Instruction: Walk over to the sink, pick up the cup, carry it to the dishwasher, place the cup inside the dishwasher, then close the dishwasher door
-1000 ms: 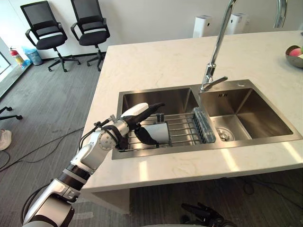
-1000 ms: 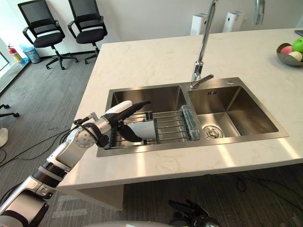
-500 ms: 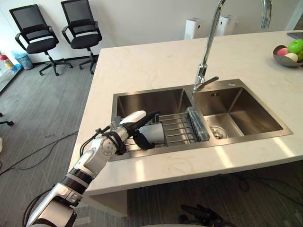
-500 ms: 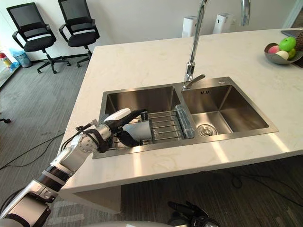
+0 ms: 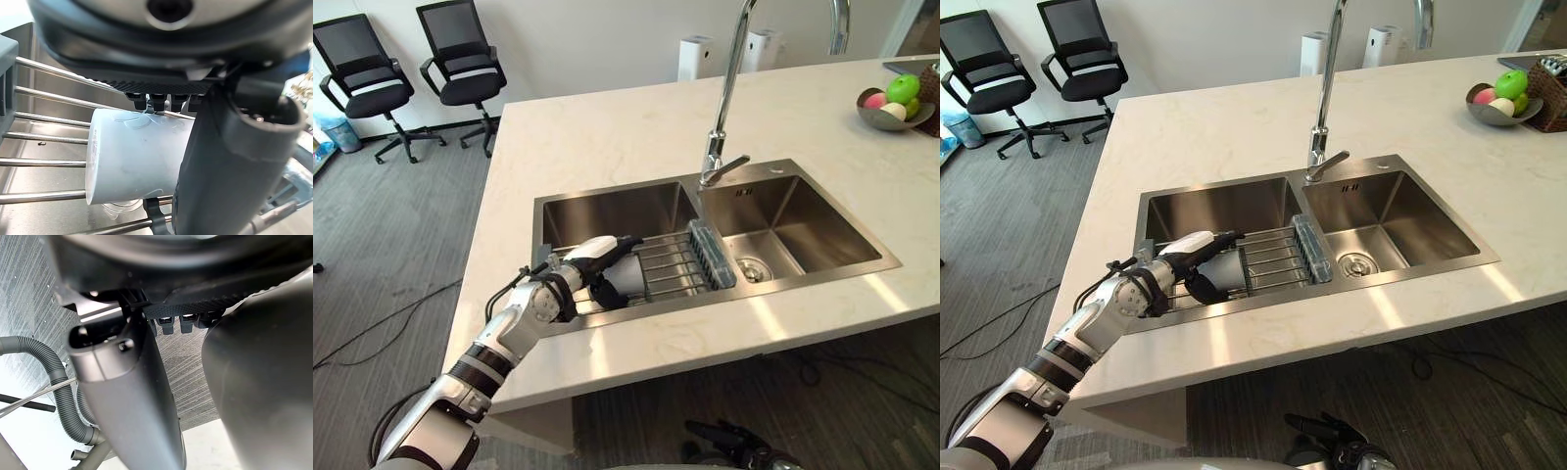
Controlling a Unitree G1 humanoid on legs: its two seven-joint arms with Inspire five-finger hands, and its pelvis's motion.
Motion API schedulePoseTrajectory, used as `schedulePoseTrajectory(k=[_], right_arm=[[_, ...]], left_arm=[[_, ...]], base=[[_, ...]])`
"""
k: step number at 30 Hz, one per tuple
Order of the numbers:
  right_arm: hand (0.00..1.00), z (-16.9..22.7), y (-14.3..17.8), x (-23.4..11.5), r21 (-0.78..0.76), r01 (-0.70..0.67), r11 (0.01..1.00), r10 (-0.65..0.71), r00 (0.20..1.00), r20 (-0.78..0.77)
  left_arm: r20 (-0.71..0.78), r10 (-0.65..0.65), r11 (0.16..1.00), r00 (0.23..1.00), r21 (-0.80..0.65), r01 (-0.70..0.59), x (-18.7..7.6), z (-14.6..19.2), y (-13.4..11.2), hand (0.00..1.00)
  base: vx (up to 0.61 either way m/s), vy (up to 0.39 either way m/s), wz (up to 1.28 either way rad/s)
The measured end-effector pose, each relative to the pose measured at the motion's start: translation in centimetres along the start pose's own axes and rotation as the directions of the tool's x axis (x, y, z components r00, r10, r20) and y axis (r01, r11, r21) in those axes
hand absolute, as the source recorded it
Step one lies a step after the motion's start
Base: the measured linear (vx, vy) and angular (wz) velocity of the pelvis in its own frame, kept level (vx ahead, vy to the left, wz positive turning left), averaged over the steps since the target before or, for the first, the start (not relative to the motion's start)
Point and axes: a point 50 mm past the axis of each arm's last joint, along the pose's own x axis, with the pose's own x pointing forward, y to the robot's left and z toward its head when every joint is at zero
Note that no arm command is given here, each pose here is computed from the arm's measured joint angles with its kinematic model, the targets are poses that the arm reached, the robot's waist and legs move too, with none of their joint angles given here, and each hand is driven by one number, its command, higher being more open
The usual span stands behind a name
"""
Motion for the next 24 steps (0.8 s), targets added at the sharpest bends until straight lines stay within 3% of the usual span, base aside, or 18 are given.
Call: schedulePoseTrajectory(k=[10,11,16,24], right_arm=[[1.0,0.4,0.2,0.0,-0.003,-0.018,1.0,0.018,1.0,0.002],[1.0,0.4,0.2,0.0,-0.004,-0.018,1.0,0.018,1.0,-0.002],[1.0,0.5,0.3,0.0,-0.021,-0.02,1.0,0.02,1.0,-0.005],[1.0,0.7,0.3,0.0,-0.02,-0.03,0.999,0.03,1.0,-0.003]], left_arm=[[-0.127,-0.106,0.994,0.986,-0.031,0.103,0.8,-1.2,0.5,1.0],[-0.131,-0.112,0.993,0.985,-0.036,0.109,0.9,-1.3,0.4,0.0],[-0.172,-0.119,0.989,0.978,-0.107,0.102,1.5,-2.0,0.5,0.0],[-0.178,-0.02,0.995,0.984,-0.104,0.002,1.9,-2.5,1.1,0.0]], base=[[-0.03,-0.036,-0.07],[-0.03,-0.034,-0.01],[-0.04,-0.036,-0.04],[-0.02,-0.042,-0.02]])
